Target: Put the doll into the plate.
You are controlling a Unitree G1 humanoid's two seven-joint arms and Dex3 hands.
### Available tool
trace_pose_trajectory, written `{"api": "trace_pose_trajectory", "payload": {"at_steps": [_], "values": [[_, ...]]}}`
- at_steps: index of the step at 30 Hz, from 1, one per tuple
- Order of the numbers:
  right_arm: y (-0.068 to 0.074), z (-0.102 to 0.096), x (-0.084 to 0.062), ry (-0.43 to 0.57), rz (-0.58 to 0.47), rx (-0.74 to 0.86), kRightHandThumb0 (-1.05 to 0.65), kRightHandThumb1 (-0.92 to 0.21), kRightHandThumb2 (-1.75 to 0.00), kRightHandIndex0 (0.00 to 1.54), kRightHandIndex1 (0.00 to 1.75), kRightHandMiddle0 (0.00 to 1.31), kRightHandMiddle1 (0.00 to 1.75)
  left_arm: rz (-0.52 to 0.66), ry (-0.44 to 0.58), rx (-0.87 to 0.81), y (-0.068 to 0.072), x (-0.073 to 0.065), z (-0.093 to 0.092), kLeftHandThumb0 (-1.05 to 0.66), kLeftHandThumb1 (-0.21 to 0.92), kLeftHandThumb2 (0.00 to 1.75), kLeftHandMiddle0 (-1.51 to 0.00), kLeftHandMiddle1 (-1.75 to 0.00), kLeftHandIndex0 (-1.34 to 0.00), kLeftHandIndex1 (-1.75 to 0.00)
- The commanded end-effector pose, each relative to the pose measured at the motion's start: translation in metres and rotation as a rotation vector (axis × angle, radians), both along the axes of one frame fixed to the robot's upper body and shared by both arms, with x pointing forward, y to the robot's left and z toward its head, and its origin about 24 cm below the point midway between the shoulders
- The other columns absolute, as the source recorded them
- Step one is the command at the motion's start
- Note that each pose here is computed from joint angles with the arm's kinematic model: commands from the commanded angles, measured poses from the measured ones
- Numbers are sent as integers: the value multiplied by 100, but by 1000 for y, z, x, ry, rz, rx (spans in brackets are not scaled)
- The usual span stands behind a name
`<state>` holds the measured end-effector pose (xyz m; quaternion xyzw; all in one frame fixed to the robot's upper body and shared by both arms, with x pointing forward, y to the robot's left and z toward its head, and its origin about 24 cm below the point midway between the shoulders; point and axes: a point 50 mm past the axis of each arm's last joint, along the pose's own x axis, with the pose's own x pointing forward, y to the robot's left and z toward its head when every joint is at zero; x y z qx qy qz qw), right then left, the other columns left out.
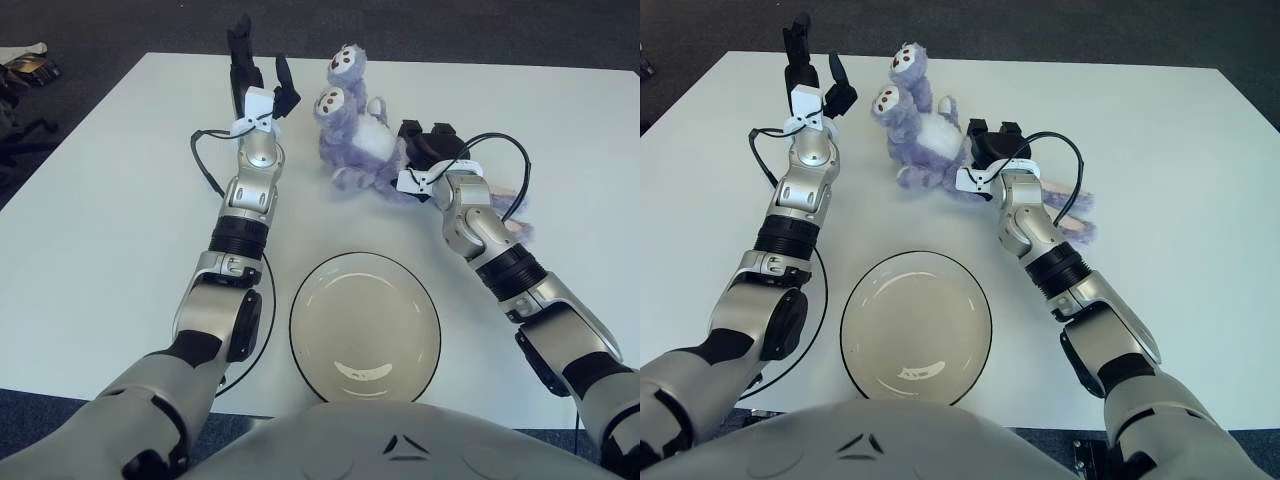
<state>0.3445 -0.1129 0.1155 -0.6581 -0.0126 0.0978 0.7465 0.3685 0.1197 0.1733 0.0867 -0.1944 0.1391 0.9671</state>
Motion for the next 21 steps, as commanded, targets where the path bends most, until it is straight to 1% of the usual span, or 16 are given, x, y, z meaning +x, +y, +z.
{"api": "trace_pose_trajectory", "payload": {"at_steps": [1,2,4,6,7,8,11,13,16,21], "values": [[-12,-20,-3,89,-58,72,40,-34,-127,45,174,45,174,16,-12,9,3,-1,1,-98,92,95,-10,-10,0,-49],[-12,-20,-3,90,-64,91,43,-31,-131,52,174,54,175,16,-11,8,3,-1,1,-98,92,95,-10,-10,0,-49],[-14,-20,-3,88,-77,136,47,-28,-135,59,175,67,175,14,-10,3,2,-1,1,-98,92,95,-10,-11,0,-48],[-16,-18,-3,88,-81,178,48,-27,-136,62,175,72,175,10,-12,-6,2,-1,1,-98,92,95,-10,-11,0,-48],[-18,-18,-4,87,-82,204,48,-28,-135,61,175,77,175,7,-14,-12,2,-1,2,-99,92,95,-9,-11,0,-48],[-19,-17,-4,86,-82,222,47,-29,-134,61,175,84,175,5,-15,-16,1,-1,2,-99,92,95,-8,-10,0,-48],[-24,-18,-4,86,-86,251,47,-30,-133,61,175,94,175,4,-11,-25,1,0,2,-100,92,95,-6,-9,0,-48],[-28,-19,-4,86,-90,272,49,-26,-138,64,175,97,175,4,-6,-30,1,0,2,-101,92,96,-6,-9,0,-48],[-31,-20,-4,84,-88,297,53,-18,-149,72,175,101,175,5,-2,-31,1,1,2,-102,92,96,-6,-10,0,-48],[-36,-20,-3,84,-91,318,56,-12,-156,78,175,104,175,6,9,-31,2,1,1,-103,92,96,-7,-11,0,-48]]}}
